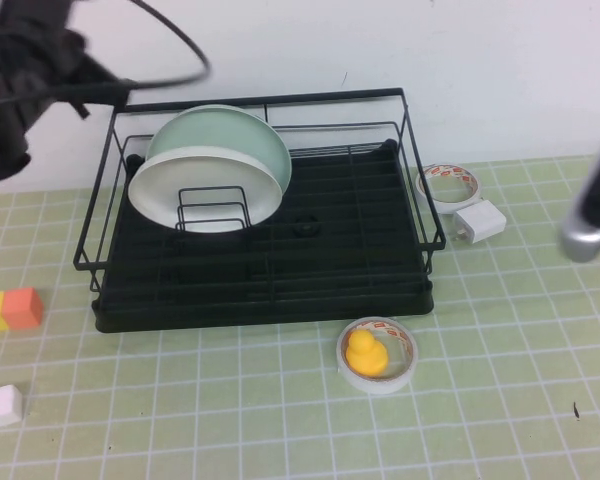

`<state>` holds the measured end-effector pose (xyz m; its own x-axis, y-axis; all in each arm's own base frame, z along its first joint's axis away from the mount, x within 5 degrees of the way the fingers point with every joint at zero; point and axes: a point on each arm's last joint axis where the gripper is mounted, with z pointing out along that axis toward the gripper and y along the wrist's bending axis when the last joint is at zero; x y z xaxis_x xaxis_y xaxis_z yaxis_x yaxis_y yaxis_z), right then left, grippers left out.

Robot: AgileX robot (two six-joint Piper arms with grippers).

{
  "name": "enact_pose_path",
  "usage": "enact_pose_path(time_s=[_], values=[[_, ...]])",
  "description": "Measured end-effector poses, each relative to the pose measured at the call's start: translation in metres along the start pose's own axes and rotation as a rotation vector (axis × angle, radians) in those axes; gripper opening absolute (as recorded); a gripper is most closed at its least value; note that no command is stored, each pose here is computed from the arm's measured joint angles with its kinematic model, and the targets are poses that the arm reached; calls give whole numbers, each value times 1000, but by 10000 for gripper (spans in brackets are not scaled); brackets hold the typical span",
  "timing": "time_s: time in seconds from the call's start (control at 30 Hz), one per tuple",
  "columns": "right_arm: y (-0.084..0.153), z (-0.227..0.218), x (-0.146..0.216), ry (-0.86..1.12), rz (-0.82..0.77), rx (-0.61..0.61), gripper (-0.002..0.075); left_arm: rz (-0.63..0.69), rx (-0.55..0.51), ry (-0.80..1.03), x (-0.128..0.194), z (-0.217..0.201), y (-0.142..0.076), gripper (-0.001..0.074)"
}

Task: Place plate on rack

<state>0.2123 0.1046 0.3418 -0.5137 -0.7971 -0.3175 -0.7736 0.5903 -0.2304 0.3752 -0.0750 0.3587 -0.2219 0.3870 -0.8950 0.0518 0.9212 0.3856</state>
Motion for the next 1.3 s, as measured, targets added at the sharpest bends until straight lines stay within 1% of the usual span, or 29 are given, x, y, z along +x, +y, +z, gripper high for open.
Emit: enact_pose_path(time_s=[0.03,0.1,0.17,0.27,0.33,0.4,0.5,0.63,0.8,0.9,1.07,1.17,1.3], values=[[1,-6,4,-10,7,17,3,-51,-26,19,3,-3,3,19],[3,-13,13,-15,23,43,3,-126,-32,48,13,-10,3,8],[7,-17,23,-20,45,57,2,-168,32,64,26,-15,-6,5],[15,-16,39,-10,75,53,2,-224,191,92,47,-17,-28,1],[21,-12,49,8,94,45,2,-304,284,118,57,-14,-42,0],[26,-5,58,33,106,33,2,-373,322,148,64,-7,-51,0],[32,2,69,63,120,20,2,-440,324,180,68,9,-58,-1],[38,10,78,95,148,7,2,-449,326,207,75,28,-67,-1],[39,9,80,94,165,8,2,-435,318,229,82,57,-78,-1],[39,9,80,94,174,8,1,-413,309,222,82,72,-82,-1],[39,9,80,94,180,8,1,-338,314,180,77,96,-88,-1],[39,9,81,96,182,8,1,-311,314,166,75,104,-90,-1],[39,9,81,96,185,8,1,-302,314,156,72,105,-89,-1]])
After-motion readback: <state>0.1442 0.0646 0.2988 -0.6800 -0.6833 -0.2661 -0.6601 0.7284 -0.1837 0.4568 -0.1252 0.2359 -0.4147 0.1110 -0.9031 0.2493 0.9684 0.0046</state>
